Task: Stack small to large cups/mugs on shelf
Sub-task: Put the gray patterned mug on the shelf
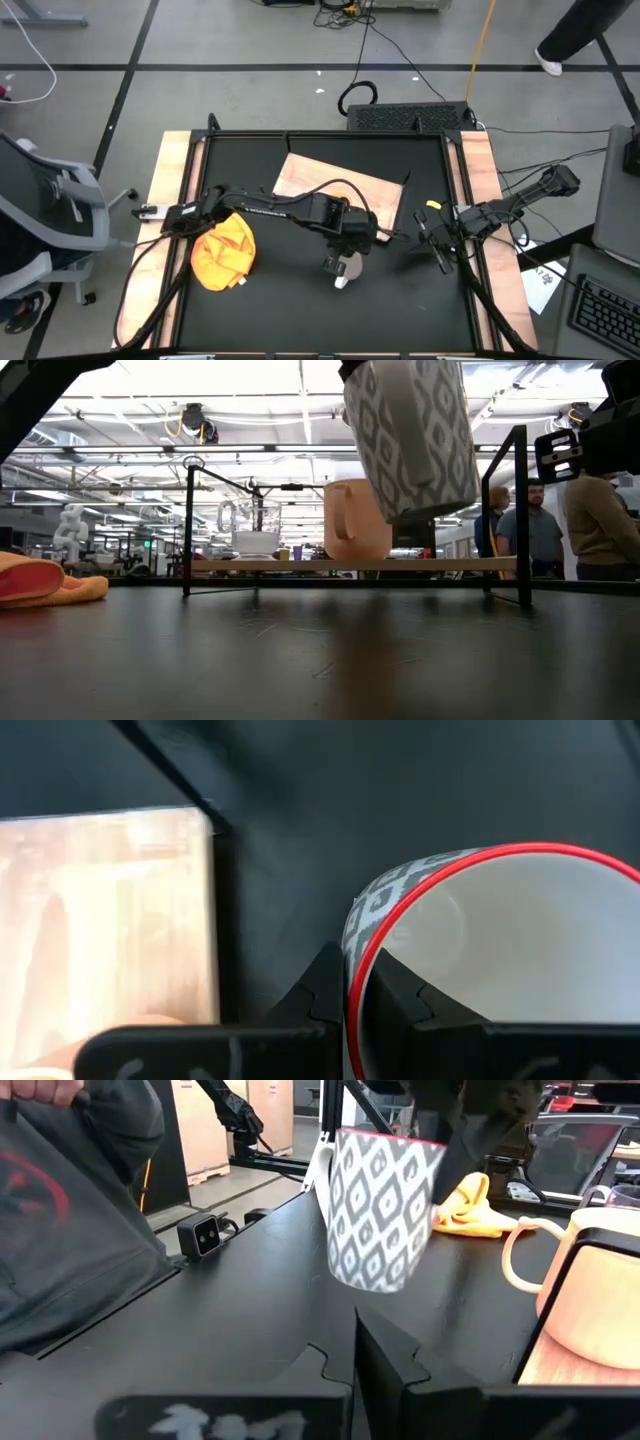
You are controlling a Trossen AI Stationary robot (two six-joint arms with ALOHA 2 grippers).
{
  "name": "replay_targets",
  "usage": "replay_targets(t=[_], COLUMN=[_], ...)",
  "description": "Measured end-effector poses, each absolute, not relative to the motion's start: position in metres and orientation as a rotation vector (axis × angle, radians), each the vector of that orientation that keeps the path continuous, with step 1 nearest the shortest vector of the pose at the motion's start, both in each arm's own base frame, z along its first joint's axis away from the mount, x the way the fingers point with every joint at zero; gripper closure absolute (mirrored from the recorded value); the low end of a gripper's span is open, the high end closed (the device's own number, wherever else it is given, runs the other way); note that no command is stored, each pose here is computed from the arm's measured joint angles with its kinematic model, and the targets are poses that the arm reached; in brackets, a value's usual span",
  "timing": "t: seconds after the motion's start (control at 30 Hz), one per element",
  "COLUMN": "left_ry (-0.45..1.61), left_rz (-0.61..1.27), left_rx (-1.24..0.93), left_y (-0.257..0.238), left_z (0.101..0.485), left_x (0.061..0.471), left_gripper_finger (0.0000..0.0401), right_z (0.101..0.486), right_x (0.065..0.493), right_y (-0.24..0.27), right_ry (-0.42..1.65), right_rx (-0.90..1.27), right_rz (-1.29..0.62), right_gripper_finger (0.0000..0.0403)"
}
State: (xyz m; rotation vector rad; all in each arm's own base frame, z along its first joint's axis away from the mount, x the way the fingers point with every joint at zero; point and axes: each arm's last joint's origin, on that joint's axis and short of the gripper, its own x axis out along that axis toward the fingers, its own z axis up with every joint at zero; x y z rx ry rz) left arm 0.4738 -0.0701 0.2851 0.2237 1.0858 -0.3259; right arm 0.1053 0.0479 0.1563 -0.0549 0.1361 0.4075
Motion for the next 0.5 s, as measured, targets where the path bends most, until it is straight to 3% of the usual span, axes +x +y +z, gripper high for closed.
replay_targets(t=[0.5], left_ry=[1.045], left_rz=[-0.309], left_rx=[0.201], left_y=[-0.039], left_z=[0.298], left_x=[0.476], left_gripper_finger=[0.0382], right_z=[0.156], right_x=[0.105], right_y=[0.048], right_ry=[0.136], right_rx=[-0.053], right_rz=[0.407], right_gripper_finger=[0.0403])
